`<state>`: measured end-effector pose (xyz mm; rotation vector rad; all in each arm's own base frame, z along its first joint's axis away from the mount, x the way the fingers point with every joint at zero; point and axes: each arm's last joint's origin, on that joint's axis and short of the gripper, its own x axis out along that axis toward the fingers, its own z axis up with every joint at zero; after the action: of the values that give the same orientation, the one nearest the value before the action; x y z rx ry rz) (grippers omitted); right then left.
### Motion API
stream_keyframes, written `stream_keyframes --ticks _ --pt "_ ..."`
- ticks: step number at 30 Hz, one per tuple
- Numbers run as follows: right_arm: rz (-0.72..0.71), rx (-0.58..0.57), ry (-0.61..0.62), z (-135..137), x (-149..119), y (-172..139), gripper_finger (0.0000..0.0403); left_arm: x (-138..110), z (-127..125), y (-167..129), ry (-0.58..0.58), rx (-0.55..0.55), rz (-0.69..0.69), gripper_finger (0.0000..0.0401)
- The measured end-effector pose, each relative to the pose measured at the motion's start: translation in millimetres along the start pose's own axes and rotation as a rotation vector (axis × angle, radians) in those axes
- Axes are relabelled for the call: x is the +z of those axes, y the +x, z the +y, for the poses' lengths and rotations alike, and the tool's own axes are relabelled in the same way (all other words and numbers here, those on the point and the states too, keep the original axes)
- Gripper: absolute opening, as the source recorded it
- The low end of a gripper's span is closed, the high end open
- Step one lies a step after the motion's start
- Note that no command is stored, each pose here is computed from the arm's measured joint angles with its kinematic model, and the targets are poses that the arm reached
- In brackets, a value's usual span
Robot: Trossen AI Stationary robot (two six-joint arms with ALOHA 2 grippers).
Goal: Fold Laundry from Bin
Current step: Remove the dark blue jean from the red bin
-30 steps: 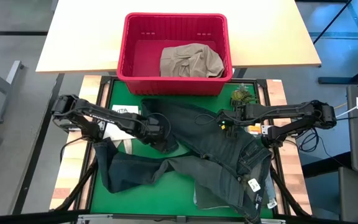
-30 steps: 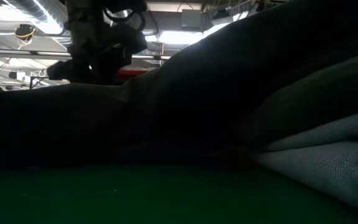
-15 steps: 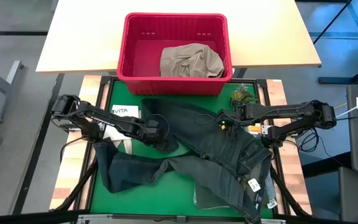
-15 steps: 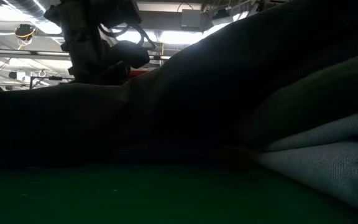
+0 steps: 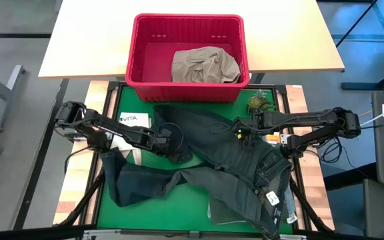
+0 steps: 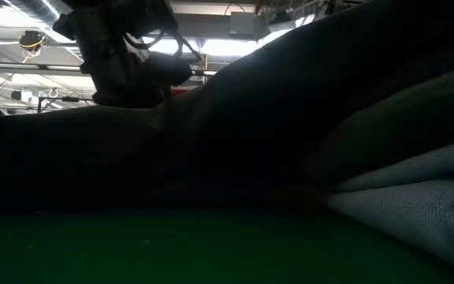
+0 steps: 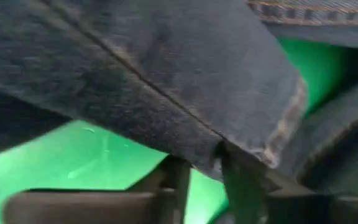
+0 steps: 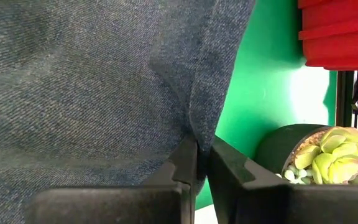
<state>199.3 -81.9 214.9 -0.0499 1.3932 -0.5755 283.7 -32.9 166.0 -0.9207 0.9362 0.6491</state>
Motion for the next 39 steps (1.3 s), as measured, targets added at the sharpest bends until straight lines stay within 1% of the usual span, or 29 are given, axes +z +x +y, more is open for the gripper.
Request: stream_keyframes --ticks 3,4,7,9,11,14,16,23,26,31,35,39 --pt "0.0 0.0 0.0 0 0 0 0.0033 -2 -5 -5 0.014 -0.005 0.022 0.0021" --pt "0.0 0.0 0.0 0 0 0 0.0033 -2 -4 -8 0.016 0.002 0.042 0.0011" --pt "-0.001 0.0 0.0 0 0 0 0.0033 2 -6 -24 0.014 0.018 0.088 0.0007" --pt "-0.001 0.0 0.0 0 0 0 0.0033 6 -6 -42 0.02 0.053 0.117 0.0004" --pt "-0.001 0.0 0.001 0 0 0 0.0033 12 -7 -64 0.028 0.083 0.142 0.0004" --pt "-0.002 0.0 0.001 0 0 0 0.0033 24 -5 -101 0.007 0.127 0.161 0.0003" --pt "-0.003 0.0 0.001 0 0 0 0.0033 32 -3 -126 -0.015 0.137 0.169 0.0002" --pt "-0.005 0.0 0.002 0 1 0 0.0033 56 16 -200 -0.111 0.199 0.153 0.0001" --pt "-0.007 0.0 0.002 0 1 0 0.0033 65 24 -226 -0.144 0.171 0.121 0.0001" --pt "-0.035 -0.001 0.013 0 4 0 0.0033 74 33 -259 -0.162 0.076 0.045 0.0001" --pt "-0.077 -0.002 0.03 0 8 0 0.0033 78 40 -276 -0.189 0.034 -0.012 0.0" --pt "-0.102 0.002 0.039 0 10 -1 0.0033 80 45 -284 -0.213 0.014 -0.041 0.0"
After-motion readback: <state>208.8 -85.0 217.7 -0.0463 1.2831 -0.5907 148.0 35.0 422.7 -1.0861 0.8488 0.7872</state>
